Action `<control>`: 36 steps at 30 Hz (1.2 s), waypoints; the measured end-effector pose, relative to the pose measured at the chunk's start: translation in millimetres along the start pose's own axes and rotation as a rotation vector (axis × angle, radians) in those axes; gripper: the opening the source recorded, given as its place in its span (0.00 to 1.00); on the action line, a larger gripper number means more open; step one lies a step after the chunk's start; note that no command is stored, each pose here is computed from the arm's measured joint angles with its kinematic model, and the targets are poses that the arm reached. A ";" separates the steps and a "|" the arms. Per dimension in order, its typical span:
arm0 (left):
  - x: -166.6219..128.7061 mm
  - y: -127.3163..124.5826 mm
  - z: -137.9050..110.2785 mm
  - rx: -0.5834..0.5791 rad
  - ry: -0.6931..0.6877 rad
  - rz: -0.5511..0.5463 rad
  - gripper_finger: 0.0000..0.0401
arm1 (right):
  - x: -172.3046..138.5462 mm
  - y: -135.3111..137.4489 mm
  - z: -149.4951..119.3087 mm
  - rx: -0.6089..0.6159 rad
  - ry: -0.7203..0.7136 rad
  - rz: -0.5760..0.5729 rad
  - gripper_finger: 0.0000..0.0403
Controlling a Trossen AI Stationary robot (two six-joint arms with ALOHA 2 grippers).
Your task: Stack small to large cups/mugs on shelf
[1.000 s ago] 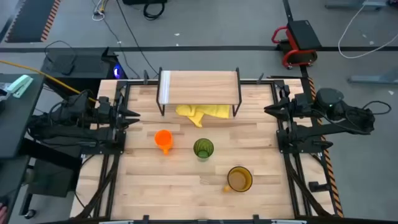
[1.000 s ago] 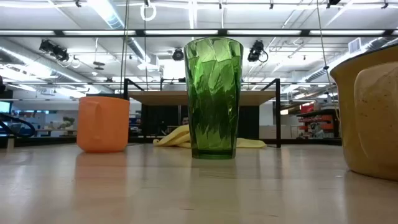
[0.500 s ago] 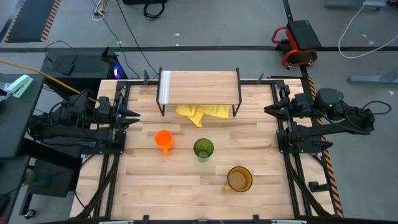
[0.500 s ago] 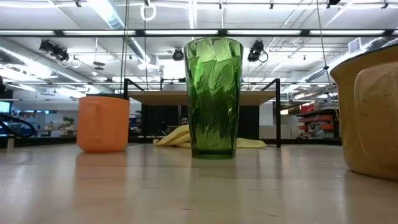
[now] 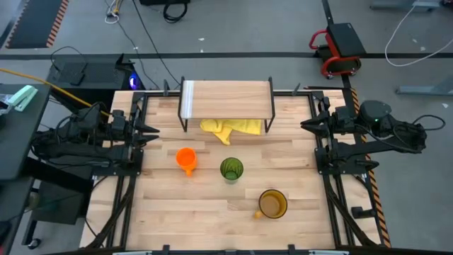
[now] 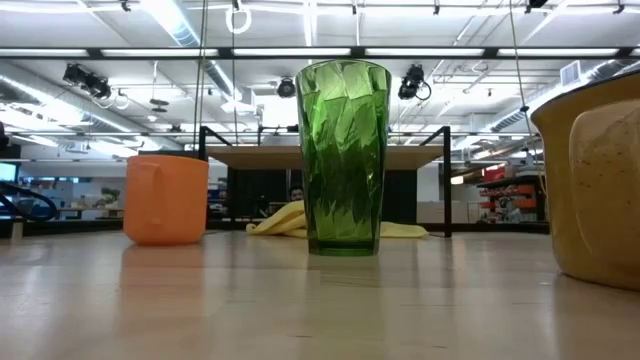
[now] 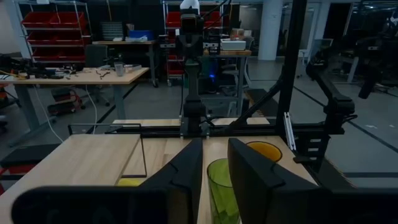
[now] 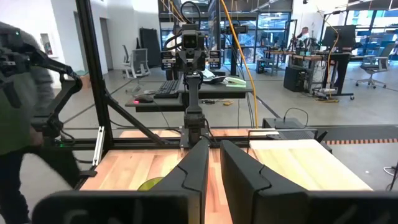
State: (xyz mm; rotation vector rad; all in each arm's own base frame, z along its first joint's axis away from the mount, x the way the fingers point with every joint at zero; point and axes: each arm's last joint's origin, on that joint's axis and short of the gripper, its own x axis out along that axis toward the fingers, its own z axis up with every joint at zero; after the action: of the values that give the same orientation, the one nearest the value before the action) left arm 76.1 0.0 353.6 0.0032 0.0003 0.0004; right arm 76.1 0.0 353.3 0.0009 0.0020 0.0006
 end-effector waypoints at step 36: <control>-0.7 0.0 13.2 -0.134 -0.138 -0.009 0.22 | -0.1 0.0 0.1 0.000 0.000 0.000 0.13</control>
State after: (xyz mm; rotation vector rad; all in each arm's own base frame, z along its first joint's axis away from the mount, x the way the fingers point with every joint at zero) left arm 75.5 0.0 366.9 -0.1305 -0.1373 -0.0084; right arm 76.1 0.0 353.4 0.0006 0.0018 0.0008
